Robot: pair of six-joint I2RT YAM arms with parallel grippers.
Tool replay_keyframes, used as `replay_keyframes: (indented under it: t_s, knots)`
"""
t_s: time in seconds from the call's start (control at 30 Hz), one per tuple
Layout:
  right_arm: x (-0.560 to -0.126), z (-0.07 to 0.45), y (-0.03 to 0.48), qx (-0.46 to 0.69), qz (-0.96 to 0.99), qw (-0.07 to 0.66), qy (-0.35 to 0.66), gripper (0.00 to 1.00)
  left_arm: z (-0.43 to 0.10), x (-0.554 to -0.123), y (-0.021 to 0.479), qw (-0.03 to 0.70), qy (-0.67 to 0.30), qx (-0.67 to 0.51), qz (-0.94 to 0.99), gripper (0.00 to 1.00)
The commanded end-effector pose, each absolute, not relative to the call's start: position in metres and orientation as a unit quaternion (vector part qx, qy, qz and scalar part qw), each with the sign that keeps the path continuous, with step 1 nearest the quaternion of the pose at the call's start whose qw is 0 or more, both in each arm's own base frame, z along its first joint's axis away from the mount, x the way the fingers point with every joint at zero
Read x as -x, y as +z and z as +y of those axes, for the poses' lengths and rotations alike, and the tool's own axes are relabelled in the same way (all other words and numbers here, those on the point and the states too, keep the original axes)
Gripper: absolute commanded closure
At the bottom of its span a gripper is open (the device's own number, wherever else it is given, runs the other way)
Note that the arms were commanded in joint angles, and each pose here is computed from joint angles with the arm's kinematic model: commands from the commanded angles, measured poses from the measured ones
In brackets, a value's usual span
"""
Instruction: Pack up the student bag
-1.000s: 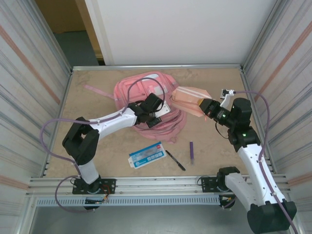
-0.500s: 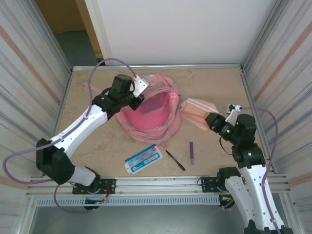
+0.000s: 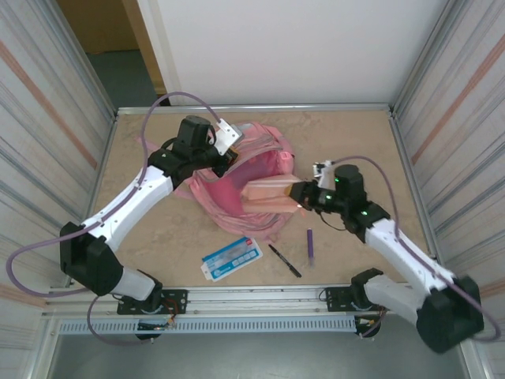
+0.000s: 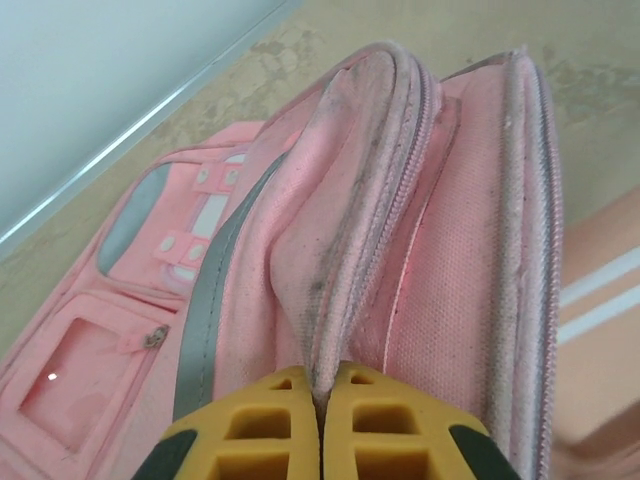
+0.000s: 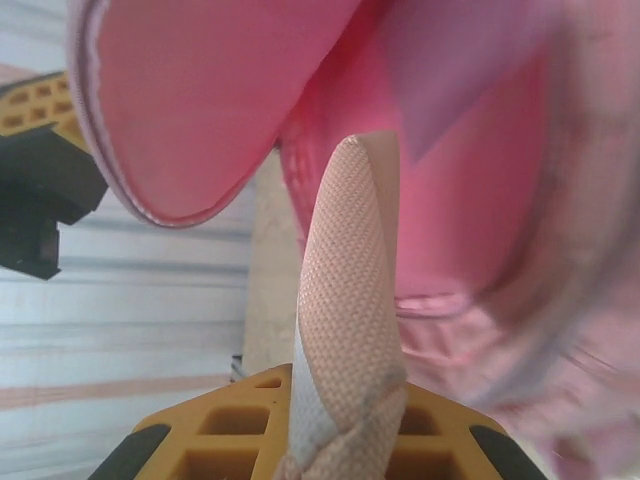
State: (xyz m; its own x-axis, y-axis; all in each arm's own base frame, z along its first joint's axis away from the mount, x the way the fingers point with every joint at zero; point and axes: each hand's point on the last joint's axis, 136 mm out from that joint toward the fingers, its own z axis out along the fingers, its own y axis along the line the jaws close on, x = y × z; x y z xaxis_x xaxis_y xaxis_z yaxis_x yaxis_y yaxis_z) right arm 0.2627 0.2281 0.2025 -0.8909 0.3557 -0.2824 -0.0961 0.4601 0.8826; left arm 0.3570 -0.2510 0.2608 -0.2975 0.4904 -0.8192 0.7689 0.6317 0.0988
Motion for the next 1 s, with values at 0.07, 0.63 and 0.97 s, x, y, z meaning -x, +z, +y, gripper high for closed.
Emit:
replay_keyframes:
  t_s: [0.07, 0.63, 0.97]
  knots:
    - [-0.316, 0.291, 0.217, -0.068, 0.775, 0.231, 0.584, 1.0, -0.274, -0.356, 0.324, 0.509, -0.252, -0.409, 0.714, 1.0]
    - [-0.433, 0.283, 0.091, -0.113, 0.886, 0.238, 0.381, 0.53, -0.269, -0.352, 0.325, 0.507, -0.297, -0.406, 0.7, 1.0]
    - [-0.403, 0.239, 0.116, -0.028, 0.933, 0.261, 0.247, 0.44, -0.257, -0.363, 0.316, 0.502, -0.301, -0.383, 0.714, 1.0]
